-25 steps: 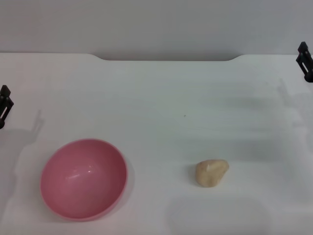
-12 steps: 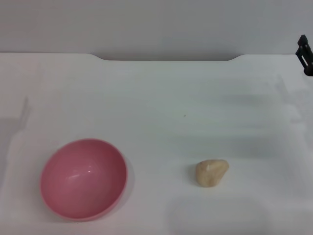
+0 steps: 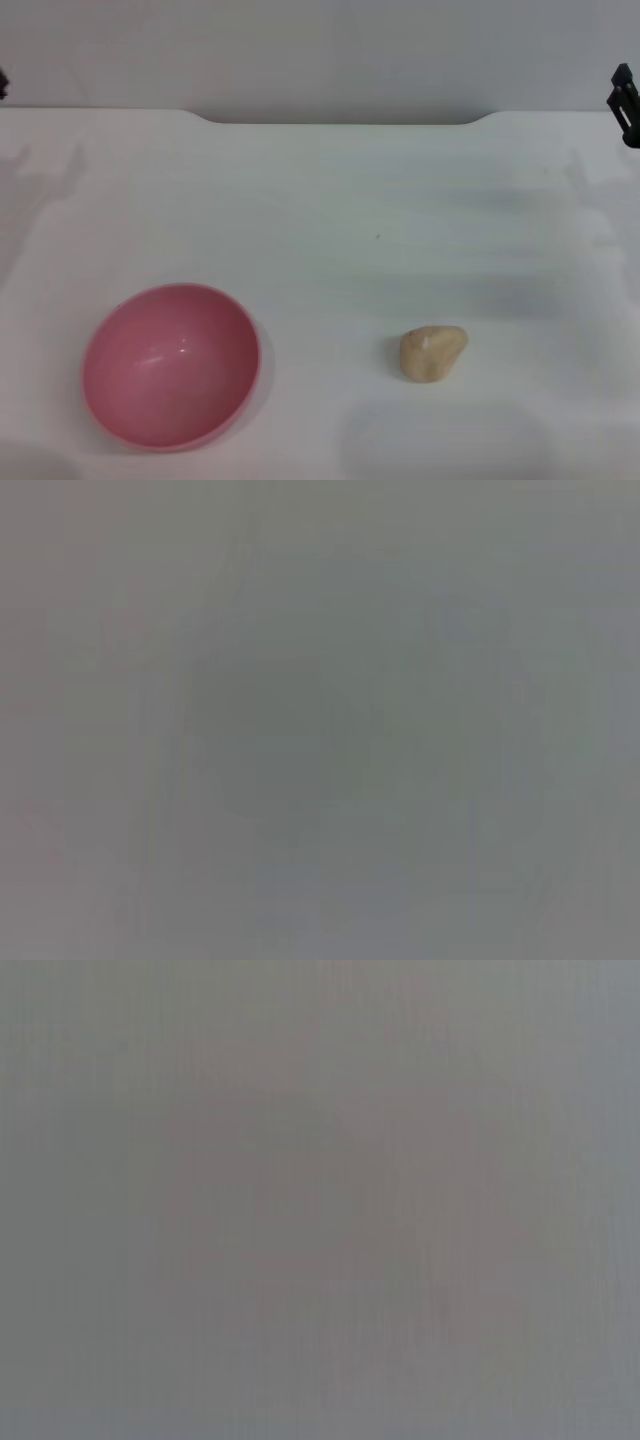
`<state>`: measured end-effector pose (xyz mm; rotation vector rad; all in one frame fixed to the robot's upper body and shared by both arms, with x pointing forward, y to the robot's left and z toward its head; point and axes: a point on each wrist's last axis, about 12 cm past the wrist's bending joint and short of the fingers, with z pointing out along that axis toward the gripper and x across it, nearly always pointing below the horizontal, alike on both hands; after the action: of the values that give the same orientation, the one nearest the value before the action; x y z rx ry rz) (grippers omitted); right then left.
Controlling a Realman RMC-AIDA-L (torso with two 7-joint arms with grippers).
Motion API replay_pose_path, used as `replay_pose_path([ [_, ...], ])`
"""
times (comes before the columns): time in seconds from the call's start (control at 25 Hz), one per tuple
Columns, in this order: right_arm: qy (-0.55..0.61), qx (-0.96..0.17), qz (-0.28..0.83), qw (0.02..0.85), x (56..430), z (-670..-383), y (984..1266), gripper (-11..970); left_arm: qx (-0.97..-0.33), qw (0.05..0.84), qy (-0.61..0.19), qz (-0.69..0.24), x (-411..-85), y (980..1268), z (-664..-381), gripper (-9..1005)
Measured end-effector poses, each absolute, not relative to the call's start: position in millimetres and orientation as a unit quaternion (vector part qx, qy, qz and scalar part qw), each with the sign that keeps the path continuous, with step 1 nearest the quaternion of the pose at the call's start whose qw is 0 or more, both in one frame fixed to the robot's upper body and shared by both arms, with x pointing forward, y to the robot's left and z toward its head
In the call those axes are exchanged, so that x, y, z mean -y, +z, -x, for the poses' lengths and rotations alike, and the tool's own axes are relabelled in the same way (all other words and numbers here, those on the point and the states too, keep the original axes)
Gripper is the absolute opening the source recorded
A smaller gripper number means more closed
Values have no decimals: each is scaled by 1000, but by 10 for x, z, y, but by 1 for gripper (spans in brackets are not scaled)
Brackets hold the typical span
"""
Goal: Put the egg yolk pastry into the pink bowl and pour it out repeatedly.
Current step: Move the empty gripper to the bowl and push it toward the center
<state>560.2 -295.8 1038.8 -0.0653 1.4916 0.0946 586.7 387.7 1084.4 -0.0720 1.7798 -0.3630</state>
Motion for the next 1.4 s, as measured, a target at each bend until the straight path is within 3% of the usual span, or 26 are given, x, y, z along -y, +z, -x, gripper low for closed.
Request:
replay_pose_path([
  [0.16,43,-678,30,733,2956,-5602,10388,663,-814,548,-193,1,-3788,11163,-6093,785],
  [0.36,44,-681,31,730,2952,-5588,10371,663,-877,417,-234,-49,-3604,11481,-6140,785],
  [0.48,44,-682,31,729,2957,-5584,10365,663,-913,349,-202,-66,-3524,11687,-6077,785],
  [0.8,41,-691,30,721,2961,-5597,10343,663,-947,277,-95,-131,-3305,12074,-5736,785],
  [1.12,41,-693,30,719,2965,-5600,10337,663,-957,225,-110,-150,-3207,12082,-5604,786],
  [1.4,40,-694,29,719,2966,-5602,10338,664,-967,182,-127,-127,-3279,11846,-5523,786],
])
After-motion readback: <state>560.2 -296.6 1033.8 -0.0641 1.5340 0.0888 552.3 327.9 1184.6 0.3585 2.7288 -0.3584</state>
